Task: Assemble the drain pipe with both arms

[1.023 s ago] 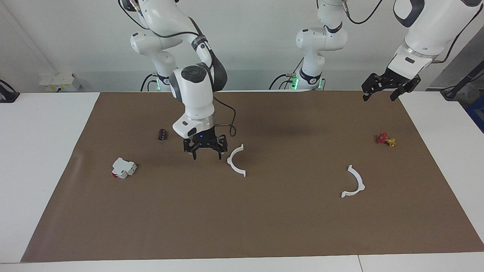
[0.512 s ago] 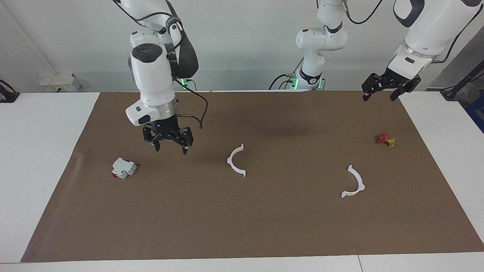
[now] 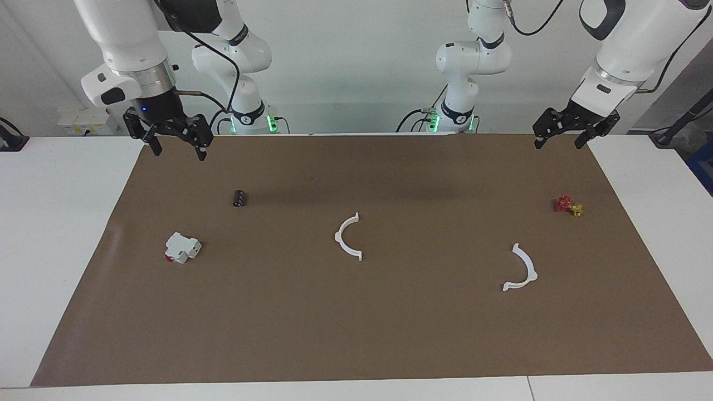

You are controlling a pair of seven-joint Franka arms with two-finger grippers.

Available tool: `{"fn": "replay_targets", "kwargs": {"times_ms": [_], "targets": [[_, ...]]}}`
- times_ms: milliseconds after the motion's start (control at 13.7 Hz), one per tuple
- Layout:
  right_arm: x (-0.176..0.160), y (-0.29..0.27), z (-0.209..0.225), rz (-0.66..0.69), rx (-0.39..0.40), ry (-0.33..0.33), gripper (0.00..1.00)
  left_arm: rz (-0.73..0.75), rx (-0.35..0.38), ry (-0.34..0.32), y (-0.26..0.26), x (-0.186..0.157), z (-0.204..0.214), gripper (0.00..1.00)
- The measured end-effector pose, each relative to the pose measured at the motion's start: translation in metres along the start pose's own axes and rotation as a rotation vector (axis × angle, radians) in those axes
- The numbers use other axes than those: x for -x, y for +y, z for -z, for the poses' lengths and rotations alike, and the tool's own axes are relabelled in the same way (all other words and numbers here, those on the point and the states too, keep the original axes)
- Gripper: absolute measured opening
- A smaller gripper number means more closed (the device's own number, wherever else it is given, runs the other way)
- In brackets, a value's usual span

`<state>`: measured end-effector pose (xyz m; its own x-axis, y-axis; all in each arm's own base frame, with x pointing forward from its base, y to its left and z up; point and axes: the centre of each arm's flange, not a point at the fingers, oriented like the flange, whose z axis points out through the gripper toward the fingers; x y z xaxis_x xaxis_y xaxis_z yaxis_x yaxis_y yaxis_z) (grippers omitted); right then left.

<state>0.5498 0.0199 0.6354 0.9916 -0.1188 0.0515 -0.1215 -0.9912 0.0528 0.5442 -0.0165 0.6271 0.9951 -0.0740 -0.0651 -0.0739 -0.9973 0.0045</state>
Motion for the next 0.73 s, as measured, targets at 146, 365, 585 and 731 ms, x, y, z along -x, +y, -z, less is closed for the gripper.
{"fn": "replay_targets", "kwargs": {"times_ms": [146, 365, 585, 731], "targets": [[0.000, 0.002, -0.004, 0.009, -0.003, -0.018, 1.00, 0.000, 0.000, 0.000, 0.000, 0.000, 0.000, 1.00], [0.000, -0.001, -0.010, 0.012, -0.009, -0.035, 1.00, -0.006, 0.000, -0.007, 0.003, 0.001, -0.001, 1.00], [0.004, -0.001, -0.011, 0.012, -0.008, -0.074, 1.00, -0.012, 0.000, -0.010, 0.007, 0.001, -0.001, 1.00], [0.006, 0.006, -0.005, -0.002, -0.025, -0.087, 1.00, -0.012, -0.001, -0.003, 0.007, 0.000, -0.002, 0.95]]}}
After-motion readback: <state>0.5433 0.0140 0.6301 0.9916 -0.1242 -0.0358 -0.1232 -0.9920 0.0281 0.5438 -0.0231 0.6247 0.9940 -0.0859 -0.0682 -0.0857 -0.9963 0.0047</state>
